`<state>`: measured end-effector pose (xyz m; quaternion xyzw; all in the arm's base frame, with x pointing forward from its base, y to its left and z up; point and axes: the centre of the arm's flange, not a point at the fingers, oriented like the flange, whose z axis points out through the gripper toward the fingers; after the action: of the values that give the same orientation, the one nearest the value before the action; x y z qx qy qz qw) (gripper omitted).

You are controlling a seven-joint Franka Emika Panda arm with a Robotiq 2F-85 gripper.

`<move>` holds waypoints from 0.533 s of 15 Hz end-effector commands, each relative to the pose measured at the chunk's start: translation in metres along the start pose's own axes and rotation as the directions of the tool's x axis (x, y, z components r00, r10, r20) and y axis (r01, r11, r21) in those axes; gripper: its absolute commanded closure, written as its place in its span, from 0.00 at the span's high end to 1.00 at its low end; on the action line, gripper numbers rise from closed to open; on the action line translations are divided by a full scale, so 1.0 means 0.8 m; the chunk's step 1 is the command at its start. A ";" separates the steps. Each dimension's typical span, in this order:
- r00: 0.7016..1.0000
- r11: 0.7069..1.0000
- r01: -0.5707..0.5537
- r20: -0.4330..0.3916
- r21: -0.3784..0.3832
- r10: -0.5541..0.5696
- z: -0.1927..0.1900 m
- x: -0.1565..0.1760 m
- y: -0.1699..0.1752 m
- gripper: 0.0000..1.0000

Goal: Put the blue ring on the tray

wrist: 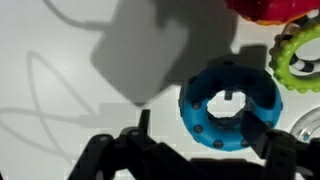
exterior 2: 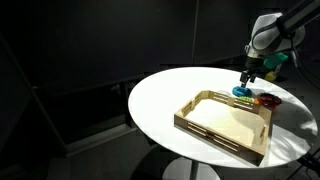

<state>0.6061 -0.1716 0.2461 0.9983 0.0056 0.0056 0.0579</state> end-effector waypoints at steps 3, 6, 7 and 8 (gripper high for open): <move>0.999 1.000 -0.015 0.037 0.002 0.015 0.011 0.002 0.004 1.00; 0.999 1.000 -0.016 0.049 0.001 0.016 0.019 0.001 0.005 1.00; 0.999 1.000 -0.017 0.052 0.001 0.016 0.021 0.001 0.005 1.00; 0.998 1.000 -0.016 0.054 0.000 0.016 0.023 0.000 0.005 0.89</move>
<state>0.6019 -0.1724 0.2288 0.9984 0.0049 -0.0137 0.0549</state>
